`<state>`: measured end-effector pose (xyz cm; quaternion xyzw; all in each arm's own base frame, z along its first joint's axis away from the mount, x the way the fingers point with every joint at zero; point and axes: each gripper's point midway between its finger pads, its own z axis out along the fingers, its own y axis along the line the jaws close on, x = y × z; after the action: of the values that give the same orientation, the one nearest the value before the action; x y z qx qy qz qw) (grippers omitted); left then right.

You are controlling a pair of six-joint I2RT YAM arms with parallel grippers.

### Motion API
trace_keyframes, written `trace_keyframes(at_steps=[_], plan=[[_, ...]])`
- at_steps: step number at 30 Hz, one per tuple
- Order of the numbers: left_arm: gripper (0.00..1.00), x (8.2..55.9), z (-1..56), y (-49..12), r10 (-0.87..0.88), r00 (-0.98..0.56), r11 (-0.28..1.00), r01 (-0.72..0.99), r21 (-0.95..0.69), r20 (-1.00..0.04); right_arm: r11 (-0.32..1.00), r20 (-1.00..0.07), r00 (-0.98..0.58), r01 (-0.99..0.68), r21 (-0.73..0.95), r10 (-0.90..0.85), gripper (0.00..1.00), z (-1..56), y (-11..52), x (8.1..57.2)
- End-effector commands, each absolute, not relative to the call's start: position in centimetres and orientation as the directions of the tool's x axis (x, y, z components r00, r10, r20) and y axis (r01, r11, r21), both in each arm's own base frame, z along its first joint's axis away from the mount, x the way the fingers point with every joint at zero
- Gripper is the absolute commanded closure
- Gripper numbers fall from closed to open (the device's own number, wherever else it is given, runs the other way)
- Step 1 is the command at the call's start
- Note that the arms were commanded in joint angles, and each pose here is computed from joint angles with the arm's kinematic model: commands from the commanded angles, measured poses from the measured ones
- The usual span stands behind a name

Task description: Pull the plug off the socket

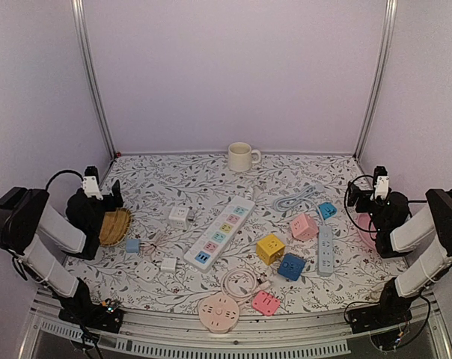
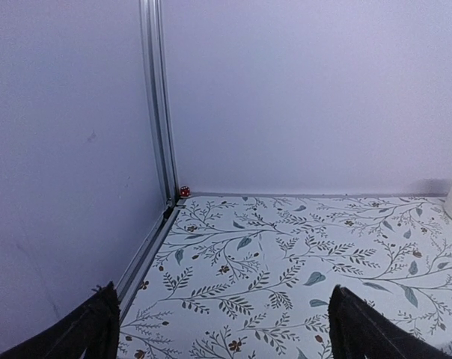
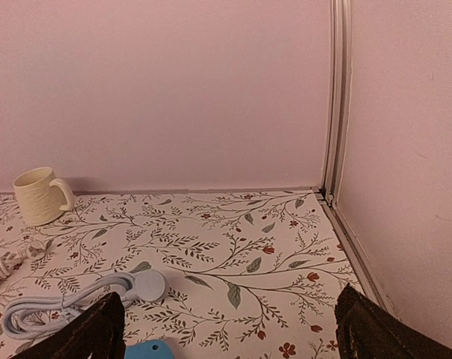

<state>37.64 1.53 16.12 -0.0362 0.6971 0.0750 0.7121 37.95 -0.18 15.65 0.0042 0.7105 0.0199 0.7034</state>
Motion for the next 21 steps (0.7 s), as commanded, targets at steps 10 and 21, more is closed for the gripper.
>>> trace_keyframes(at_steps=[10,21], plan=[[0.03,37.86,15.81,1.67,0.072,0.002,0.986,-0.154,0.071,-0.997,0.998,-1.0,-0.016,-0.06,-0.003,-0.004,0.01,15.59,0.41,38.41],[0.03,37.8,15.79,1.68,0.074,0.002,0.985,-0.154,0.073,-0.997,0.998,-1.0,-0.017,-0.059,-0.003,-0.004,0.01,15.55,0.39,38.4]])
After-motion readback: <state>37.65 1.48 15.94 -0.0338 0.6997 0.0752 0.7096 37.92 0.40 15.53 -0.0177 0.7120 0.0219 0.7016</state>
